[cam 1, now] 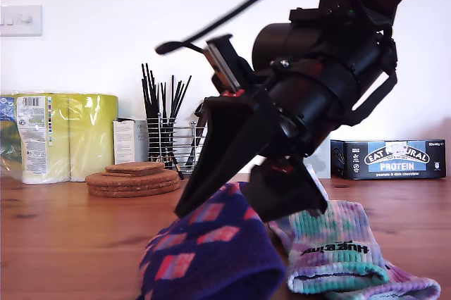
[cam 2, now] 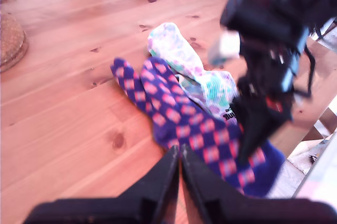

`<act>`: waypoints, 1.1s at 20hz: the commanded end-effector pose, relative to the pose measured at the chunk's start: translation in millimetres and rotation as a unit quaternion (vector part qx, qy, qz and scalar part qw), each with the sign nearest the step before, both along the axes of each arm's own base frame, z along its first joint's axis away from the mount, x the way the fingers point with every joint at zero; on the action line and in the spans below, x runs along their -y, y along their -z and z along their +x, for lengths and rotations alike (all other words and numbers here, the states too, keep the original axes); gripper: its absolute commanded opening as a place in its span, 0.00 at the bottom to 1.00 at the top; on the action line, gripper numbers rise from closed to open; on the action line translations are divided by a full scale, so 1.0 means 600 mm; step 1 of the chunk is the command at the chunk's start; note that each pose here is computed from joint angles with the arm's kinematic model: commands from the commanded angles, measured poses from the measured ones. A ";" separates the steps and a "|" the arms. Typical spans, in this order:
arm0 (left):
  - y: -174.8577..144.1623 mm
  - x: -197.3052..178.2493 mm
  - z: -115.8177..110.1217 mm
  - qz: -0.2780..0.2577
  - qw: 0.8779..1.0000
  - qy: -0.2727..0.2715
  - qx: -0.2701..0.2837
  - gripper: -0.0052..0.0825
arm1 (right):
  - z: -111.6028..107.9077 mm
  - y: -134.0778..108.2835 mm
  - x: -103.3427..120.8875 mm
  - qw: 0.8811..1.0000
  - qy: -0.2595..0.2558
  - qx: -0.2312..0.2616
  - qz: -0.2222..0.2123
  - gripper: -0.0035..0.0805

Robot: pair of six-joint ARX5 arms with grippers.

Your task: Pair up the socks based on colour and pattern, by placing each sock on top of its pair

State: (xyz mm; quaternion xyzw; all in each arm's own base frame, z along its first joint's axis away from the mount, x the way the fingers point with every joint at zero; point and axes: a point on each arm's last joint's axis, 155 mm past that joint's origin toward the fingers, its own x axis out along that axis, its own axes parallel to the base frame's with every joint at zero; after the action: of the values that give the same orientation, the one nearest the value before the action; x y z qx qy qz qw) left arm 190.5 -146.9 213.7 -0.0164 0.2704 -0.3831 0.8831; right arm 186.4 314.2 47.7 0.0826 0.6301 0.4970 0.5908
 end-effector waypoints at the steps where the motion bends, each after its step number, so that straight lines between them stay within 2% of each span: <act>1: 0.002 0.001 -0.001 0.002 1.000 0.003 0.002 0.03 | 0.009 -0.005 0.011 1.000 0.010 0.003 -0.003 0.57; 3: 0.002 0.000 -0.001 0.002 1.000 0.003 0.002 0.03 | 0.015 -0.012 0.027 1.000 0.011 0.018 -0.009 0.59; 6: 0.000 0.001 0.001 0.001 1.000 0.003 0.006 0.03 | 0.043 -0.035 0.066 0.997 0.026 0.071 -0.029 0.59; 8: -0.002 0.001 0.002 0.001 1.000 0.003 0.010 0.03 | 0.058 -0.064 0.094 0.992 0.037 0.116 -0.036 0.59; 9: -0.006 0.002 0.005 -0.001 1.000 0.003 0.015 0.03 | 0.064 -0.081 0.100 0.989 0.039 0.139 -0.030 0.55; 10: -0.010 0.002 0.008 -0.002 1.000 0.003 0.022 0.03 | 0.072 -0.102 0.099 0.985 0.039 0.168 -0.016 0.44; 11: -0.016 0.004 0.013 -0.004 1.000 0.003 0.031 0.03 | 0.091 -0.121 0.096 0.977 0.047 0.207 -0.007 0.24; 12: -0.020 0.006 0.022 -0.004 0.999 0.004 0.039 0.03 | 0.123 -0.144 0.092 0.963 0.065 0.260 0.001 0.03; 13: -0.024 0.008 0.031 -0.005 0.999 0.004 0.047 0.03 | 0.161 -0.165 0.090 0.944 0.087 0.317 0.001 0.04; 14: -0.028 0.011 0.046 -0.007 0.998 0.003 0.055 0.03 | 0.208 -0.188 0.092 0.918 0.122 0.377 -0.007 0.03; 15: -0.032 0.013 0.064 -0.007 0.998 0.000 0.066 0.03 | 0.248 -0.212 0.098 0.890 0.154 0.430 -0.013 0.03; 16: -0.038 0.014 0.084 -0.006 0.997 -0.006 0.082 0.03 | 0.288 -0.243 0.108 0.855 0.192 0.481 -0.015 0.03; 18: -0.052 0.013 0.126 0.001 0.993 -0.022 0.120 0.03 | 0.337 -0.297 0.126 0.796 0.253 0.550 -0.002 0.03; 19: -0.060 0.010 0.146 0.003 0.990 -0.035 0.137 0.03 | 0.354 -0.311 0.144 0.773 0.279 0.570 -0.002 0.03; 20: -0.068 0.005 0.162 0.006 0.987 -0.048 0.154 0.03 | 0.364 -0.312 0.163 0.759 0.297 0.579 -0.007 0.03; 22: -0.078 -0.007 0.187 0.015 0.981 -0.076 0.177 0.03 | 0.363 -0.287 0.197 0.758 0.308 0.575 -0.020 0.03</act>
State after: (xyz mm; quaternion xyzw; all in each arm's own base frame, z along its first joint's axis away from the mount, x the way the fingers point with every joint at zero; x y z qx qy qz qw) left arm 300.5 -144.5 259.0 0.0402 0.1221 -0.3133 0.9409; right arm 408.9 204.5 243.9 -0.0358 0.0982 0.2357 0.9662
